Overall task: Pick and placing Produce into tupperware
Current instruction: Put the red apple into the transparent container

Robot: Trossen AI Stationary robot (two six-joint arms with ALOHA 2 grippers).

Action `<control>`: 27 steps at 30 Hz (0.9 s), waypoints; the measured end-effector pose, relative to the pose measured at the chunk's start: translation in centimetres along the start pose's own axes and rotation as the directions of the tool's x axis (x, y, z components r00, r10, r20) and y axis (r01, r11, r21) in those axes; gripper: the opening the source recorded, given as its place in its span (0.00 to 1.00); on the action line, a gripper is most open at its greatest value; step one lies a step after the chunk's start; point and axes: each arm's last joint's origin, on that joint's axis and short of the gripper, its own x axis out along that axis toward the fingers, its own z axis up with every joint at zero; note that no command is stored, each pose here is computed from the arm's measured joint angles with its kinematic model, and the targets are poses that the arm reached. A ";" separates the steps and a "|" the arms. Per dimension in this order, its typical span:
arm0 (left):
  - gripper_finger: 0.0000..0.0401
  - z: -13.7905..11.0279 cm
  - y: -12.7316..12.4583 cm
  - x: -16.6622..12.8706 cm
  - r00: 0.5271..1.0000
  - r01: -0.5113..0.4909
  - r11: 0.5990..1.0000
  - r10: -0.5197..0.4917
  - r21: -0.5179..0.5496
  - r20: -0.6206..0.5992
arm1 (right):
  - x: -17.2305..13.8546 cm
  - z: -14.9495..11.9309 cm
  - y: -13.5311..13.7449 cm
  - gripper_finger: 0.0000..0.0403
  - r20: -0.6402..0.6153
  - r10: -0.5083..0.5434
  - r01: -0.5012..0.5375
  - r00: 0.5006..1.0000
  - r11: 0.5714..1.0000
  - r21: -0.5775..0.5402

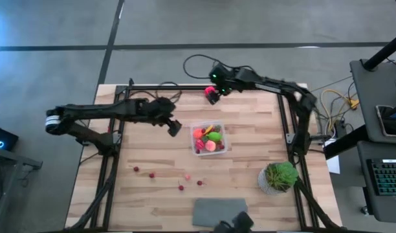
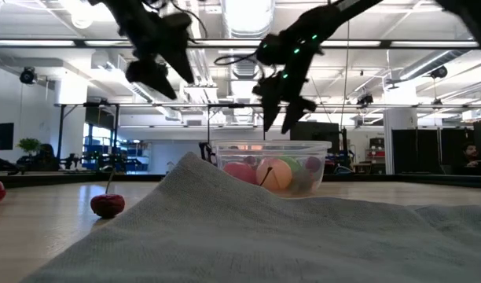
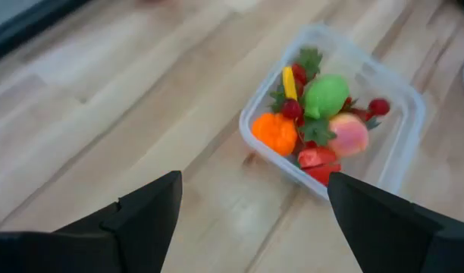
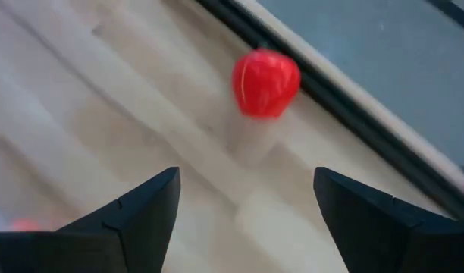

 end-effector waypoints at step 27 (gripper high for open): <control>0.79 -4.5 3.6 -3.6 0.993 -0.064 0.989 0.076 -0.132 0.091 | 11.7 6.1 -1.1 0.79 -0.282 -0.024 0.041 0.959 0.998 0.053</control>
